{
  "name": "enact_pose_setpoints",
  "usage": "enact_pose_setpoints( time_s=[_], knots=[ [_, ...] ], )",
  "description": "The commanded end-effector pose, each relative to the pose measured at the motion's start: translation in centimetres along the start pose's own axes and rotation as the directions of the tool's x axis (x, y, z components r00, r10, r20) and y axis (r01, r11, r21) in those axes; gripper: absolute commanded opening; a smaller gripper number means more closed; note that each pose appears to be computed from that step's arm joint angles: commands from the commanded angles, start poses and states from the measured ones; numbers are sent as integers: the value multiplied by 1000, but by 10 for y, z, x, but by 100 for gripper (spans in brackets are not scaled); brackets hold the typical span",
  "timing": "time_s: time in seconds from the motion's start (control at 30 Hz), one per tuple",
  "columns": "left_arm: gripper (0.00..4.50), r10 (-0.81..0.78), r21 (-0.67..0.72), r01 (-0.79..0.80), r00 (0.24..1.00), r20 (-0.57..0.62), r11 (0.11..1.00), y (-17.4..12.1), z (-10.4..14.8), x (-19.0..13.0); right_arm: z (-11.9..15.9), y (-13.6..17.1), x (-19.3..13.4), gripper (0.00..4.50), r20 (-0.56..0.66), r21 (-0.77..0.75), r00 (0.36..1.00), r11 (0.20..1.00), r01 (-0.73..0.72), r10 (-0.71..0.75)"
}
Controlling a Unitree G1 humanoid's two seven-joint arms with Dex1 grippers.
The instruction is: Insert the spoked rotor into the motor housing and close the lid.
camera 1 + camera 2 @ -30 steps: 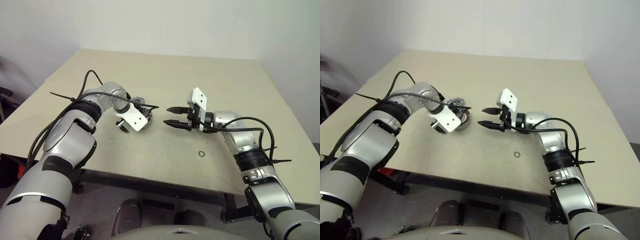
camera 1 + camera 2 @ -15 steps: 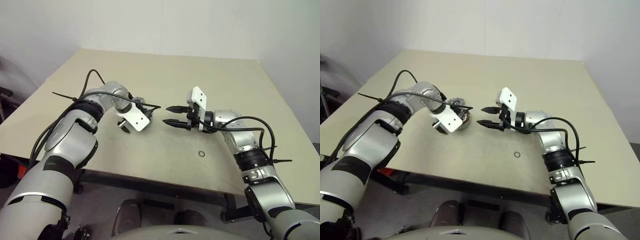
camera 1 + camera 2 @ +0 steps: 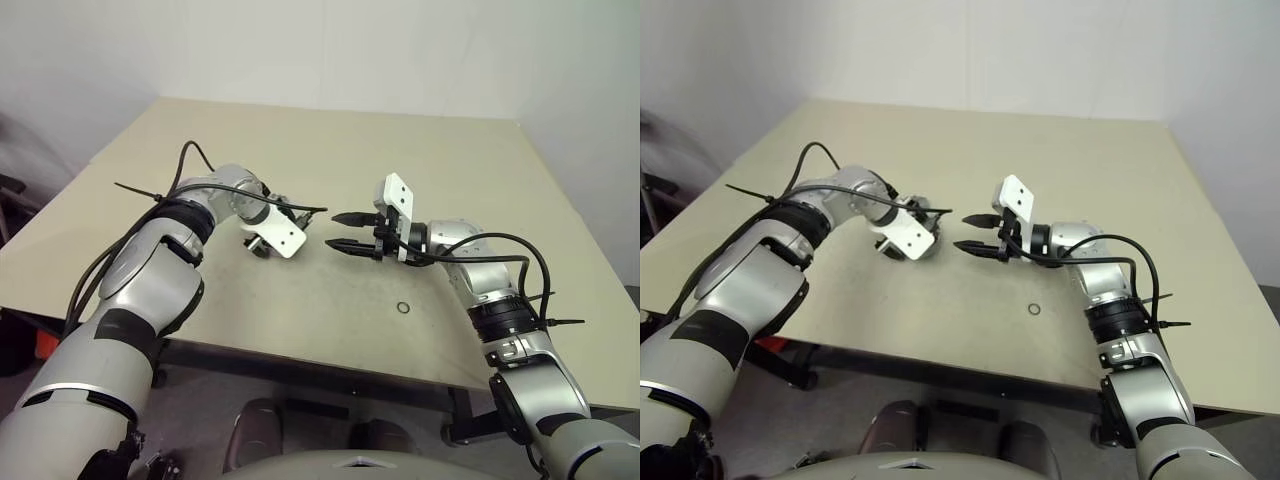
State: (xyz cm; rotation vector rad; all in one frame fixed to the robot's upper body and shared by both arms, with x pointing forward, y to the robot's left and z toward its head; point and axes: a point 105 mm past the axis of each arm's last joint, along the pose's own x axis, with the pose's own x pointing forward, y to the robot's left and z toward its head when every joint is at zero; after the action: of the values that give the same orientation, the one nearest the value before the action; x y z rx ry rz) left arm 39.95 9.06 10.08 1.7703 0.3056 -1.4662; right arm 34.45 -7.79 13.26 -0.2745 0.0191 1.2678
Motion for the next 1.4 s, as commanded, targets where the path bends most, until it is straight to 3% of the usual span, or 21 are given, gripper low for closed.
enact_pose_setpoints(
  time_s=[0.03, 0.47, 1.4],
  knots=[
    [450, 8, 13, -8, 1000, -27, 1000, 4, -5, -7, 20, -6, -5, 262, 64, -47, 998, 999, 27, -24],
    [450, -35, 9, 35, 999, 24, 999, -6, 0, -5, 20, -10, -7, 262, 76, -43, 996, 997, 57, -54],
    [450, -71, -14, 71, 997, -10, 997, -25, -17, -11, 20, -14, -8, 262, 71, -46, 995, 997, 67, -64]
  ],
)
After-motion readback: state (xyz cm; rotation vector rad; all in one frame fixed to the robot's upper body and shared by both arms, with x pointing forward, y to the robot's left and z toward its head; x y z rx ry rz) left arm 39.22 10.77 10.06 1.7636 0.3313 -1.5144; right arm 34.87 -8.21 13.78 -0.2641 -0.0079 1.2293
